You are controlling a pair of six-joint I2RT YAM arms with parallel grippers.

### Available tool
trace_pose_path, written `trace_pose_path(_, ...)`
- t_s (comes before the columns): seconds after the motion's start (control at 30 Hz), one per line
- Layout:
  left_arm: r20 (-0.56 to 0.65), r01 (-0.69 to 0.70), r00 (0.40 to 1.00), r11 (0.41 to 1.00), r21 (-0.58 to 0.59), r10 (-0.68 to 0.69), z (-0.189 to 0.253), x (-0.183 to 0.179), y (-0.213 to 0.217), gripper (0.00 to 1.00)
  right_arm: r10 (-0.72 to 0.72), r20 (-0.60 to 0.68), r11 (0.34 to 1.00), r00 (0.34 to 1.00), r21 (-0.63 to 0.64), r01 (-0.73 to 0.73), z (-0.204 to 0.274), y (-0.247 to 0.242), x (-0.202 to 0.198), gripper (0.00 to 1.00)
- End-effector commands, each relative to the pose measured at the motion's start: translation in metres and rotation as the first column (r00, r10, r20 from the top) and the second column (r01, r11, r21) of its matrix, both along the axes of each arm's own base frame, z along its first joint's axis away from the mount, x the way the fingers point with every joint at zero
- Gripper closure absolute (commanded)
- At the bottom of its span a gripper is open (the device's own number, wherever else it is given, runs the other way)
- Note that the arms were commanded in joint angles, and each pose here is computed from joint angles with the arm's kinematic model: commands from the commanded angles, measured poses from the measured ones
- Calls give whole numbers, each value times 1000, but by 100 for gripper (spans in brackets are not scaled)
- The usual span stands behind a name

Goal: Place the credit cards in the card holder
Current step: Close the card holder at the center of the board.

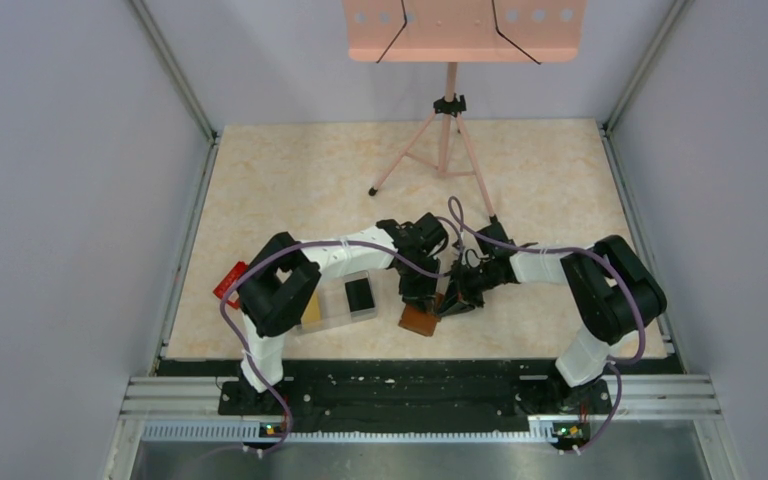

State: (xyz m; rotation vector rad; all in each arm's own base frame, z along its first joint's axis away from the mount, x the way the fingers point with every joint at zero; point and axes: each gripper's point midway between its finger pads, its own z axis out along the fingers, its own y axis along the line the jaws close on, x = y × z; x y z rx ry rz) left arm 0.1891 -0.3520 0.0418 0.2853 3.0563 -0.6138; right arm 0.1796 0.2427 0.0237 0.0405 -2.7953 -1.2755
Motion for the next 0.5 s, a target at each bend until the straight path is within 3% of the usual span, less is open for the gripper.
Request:
trace_pose_path(0.0, 37, -3, 999, 1000, -30, 4, 17, 6, 0, 71, 2, 33, 999, 999, -34, -1, -6, 1, 6, 100)
trace_pose_path(0.17, 20, 5, 1000, 999, -46, -4, 13, 5, -4, 92, 2, 31, 1000, 1000, -29, -1, -5, 2, 6, 100)
trace_pose_path(0.3, 11, 8, 1000, 999, -45, -8, 10, 4, -5, 92, 2, 37, 1000, 999, -18, -2, -1, 4, 8, 100)
trace_pose_path(0.47, 1, 9, 1000, 999, -41, -9, 6, 3, -5, 81, 1, 40, 1000, 999, -8, 0, 3, 6, 10, 100)
